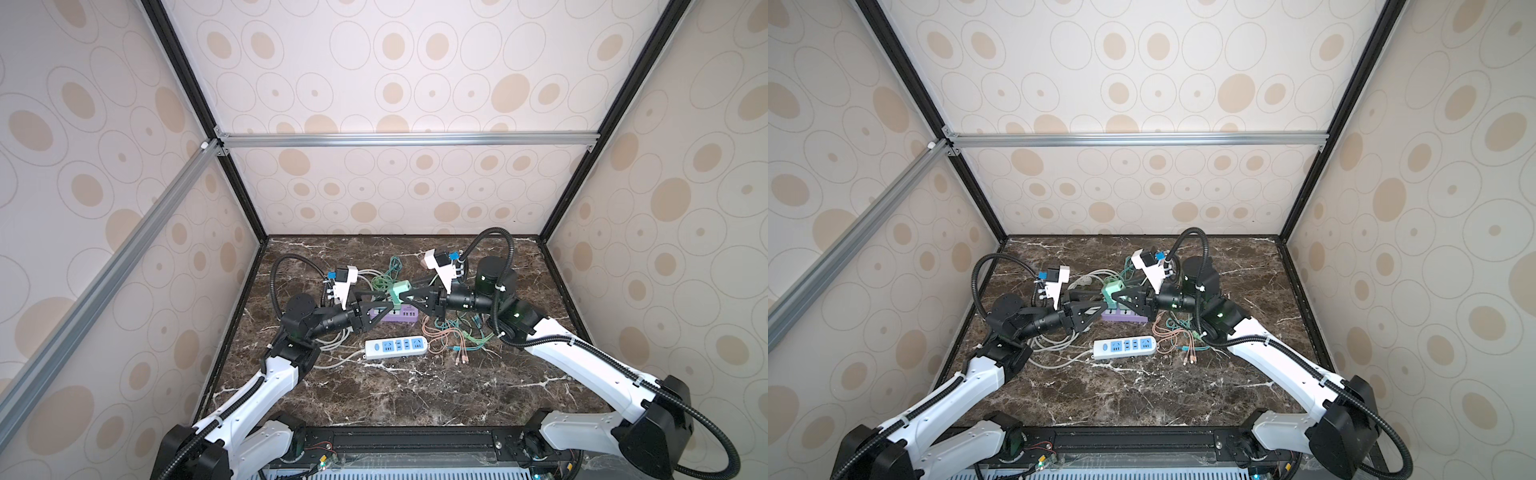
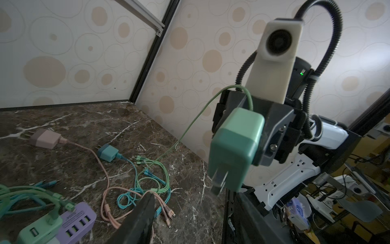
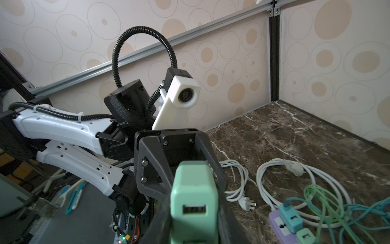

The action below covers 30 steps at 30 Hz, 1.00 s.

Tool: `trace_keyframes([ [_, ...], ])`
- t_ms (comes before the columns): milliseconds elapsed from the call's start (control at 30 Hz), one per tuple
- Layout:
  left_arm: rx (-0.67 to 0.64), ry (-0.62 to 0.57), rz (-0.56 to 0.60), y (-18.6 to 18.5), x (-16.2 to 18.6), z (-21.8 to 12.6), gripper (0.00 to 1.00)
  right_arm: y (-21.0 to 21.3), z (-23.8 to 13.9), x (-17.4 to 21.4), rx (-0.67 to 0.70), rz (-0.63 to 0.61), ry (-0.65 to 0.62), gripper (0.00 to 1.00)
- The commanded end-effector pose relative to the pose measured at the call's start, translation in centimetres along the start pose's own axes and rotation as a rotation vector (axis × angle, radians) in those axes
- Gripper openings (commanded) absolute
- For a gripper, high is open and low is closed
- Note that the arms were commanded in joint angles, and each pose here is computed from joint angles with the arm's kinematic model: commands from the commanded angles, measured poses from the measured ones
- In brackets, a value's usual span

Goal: Insert the plug
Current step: 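Carry the green charger over the white strip while the left gripper withdraws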

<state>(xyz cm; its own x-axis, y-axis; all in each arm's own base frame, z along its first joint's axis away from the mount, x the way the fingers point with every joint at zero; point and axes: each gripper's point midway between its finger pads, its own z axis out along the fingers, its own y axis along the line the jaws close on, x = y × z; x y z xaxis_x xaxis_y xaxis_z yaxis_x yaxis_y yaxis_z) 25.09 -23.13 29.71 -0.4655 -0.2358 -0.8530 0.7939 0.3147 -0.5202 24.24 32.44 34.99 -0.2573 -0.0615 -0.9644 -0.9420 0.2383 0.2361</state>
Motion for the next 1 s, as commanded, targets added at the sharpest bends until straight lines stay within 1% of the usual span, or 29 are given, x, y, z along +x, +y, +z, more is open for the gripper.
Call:
trace_keyframes([
  [0, -0.137, 0.060, -0.031, 2.6, 2.4, -0.8, 0.61, -0.4, -1.2, 0.8, 0.036, -0.122, 0.099, 0.11],
  [67, -0.191, 0.072, -0.050, 3.4, 3.2, -1.3, 0.61, -1.0, -1.2, 1.5, 0.056, -0.156, 0.164, 0.11],
  [100, -0.237, 0.080, -0.064, 4.2, 3.7, -1.7, 0.60, -1.4, -1.2, 2.1, 0.066, -0.166, 0.204, 0.11],
  [200, -0.441, 0.114, -0.117, 7.3, 5.3, -3.3, 0.55, -2.5, -1.0, 3.6, 0.088, -0.191, 0.295, 0.10],
  [300, -0.570, 0.157, -0.149, 9.2, 6.9, -4.8, 0.55, -3.2, -0.7, 4.9, 0.090, -0.208, 0.352, 0.10],
  [433, -0.648, 0.195, -0.181, 10.4, 8.9, -6.1, 0.56, -4.0, -0.2, 6.3, 0.085, -0.217, 0.400, 0.10],
  [533, -0.687, 0.214, -0.205, 11.1, 9.6, -6.6, 0.56, -4.1, 0.5, 7.5, 0.058, -0.223, 0.438, 0.10],
  [633, -0.755, 0.230, -0.239, 12.3, 10.8, -7.4, 0.56, -4.2, 1.4, 9.5, 0.043, -0.255, 0.517, 0.10],
  [700, -0.759, 0.238, -0.281, 12.7, 12.0, -7.5, 0.55, -4.3, 2.0, 11.4, 0.032, -0.287, 0.594, 0.10],
  [767, -0.731, 0.239, -0.331, 12.9, 13.5, -7.3, 0.54, -4.2, 2.7, 13.5, 0.009, -0.312, 0.679, 0.09],
  [833, -0.720, 0.239, -0.354, 13.2, 14.6, -7.3, 0.52, -4.2, 3.3, 14.9, -0.012, -0.318, 0.734, 0.08],
  [967, -0.743, 0.255, -0.369, 13.7, 15.7, -7.7, 0.49, -4.0, 4.4, 16.9, -0.052, -0.316, 0.780, 0.08],
])
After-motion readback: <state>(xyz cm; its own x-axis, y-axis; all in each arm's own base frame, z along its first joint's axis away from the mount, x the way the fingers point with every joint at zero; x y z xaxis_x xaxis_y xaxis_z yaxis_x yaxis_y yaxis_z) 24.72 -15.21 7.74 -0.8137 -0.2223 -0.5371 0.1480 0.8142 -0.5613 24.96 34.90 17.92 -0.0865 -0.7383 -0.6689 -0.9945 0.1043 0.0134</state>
